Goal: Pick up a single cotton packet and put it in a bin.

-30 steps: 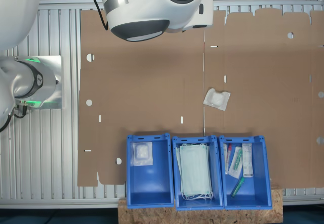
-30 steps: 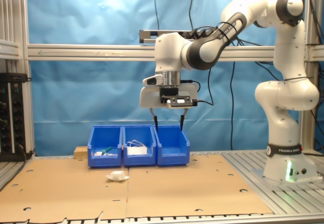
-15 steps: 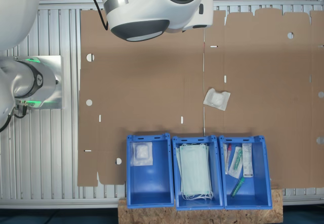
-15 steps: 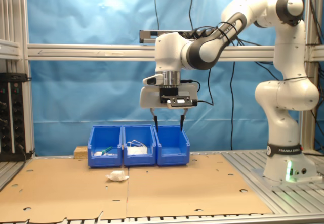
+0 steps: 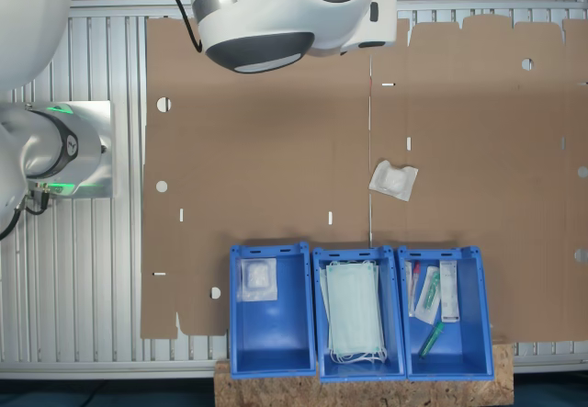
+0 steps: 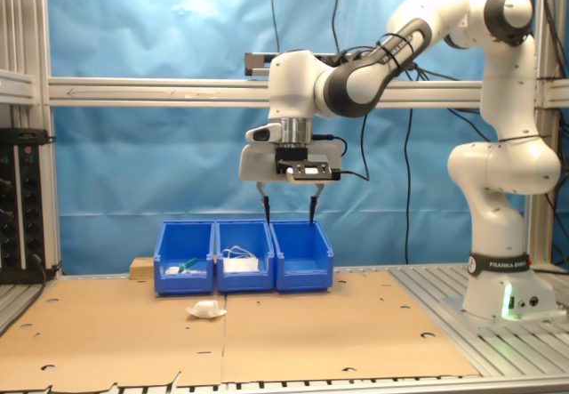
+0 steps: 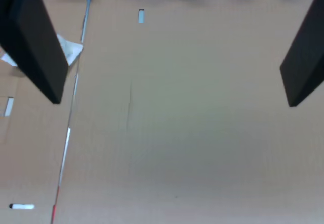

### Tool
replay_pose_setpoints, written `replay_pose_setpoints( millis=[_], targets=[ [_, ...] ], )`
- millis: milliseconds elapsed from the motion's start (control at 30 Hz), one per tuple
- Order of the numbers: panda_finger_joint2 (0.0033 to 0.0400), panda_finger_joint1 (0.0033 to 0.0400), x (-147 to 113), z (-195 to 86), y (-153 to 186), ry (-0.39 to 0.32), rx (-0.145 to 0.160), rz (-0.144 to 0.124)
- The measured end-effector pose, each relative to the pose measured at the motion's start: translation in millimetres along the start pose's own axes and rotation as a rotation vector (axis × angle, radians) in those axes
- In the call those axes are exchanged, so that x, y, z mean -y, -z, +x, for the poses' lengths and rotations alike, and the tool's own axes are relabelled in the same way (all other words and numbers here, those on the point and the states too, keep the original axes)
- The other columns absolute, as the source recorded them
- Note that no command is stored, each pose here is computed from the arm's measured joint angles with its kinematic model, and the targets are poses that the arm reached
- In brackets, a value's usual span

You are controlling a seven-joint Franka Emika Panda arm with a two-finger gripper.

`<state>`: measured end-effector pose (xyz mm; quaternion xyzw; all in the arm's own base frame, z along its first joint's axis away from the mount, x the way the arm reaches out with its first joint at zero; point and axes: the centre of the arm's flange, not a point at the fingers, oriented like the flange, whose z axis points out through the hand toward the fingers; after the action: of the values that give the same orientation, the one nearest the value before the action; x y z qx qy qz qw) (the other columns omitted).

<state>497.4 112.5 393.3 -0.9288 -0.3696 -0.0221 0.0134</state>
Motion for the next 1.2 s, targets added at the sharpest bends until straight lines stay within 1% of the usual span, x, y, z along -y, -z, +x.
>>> replay_pose_setpoints(
  millis=[200,367,400,433,467,700,967,1100,1133,1200],
  targets=[
    [0.04,0.04,-13.3,11.6,10.0,-0.009,-0.019,-0.021],
    [0.04,0.04,-28.3,20.9,9.9,-0.005,-0.019,-0.037],
    [0.04,0.04,-35.5,24.1,7.7,0.001,-0.014,-0.043],
    [0.04,0.04,-35.5,24.1,7.7,0.001,-0.014,-0.043],
    [0.04,0.04,-43.8,27.2,4.9,0.013,-0.009,-0.05],
    [0.04,0.04,-77.5,33.7,-5.7,0.046,0.017,-0.077],
    [0.04,0.04,-117.5,34.1,-11.1,0.061,0.041,-0.11],
    [0.04,0.04,-136.0,32.6,-12.3,0.064,0.054,-0.122],
    [0.04,0.04,-136.0,32.6,-12.3,0.064,0.054,-0.122],
    [0.04,0.04,-144.7,31.9,-12.8,0.065,0.06,-0.127]
  ],
)
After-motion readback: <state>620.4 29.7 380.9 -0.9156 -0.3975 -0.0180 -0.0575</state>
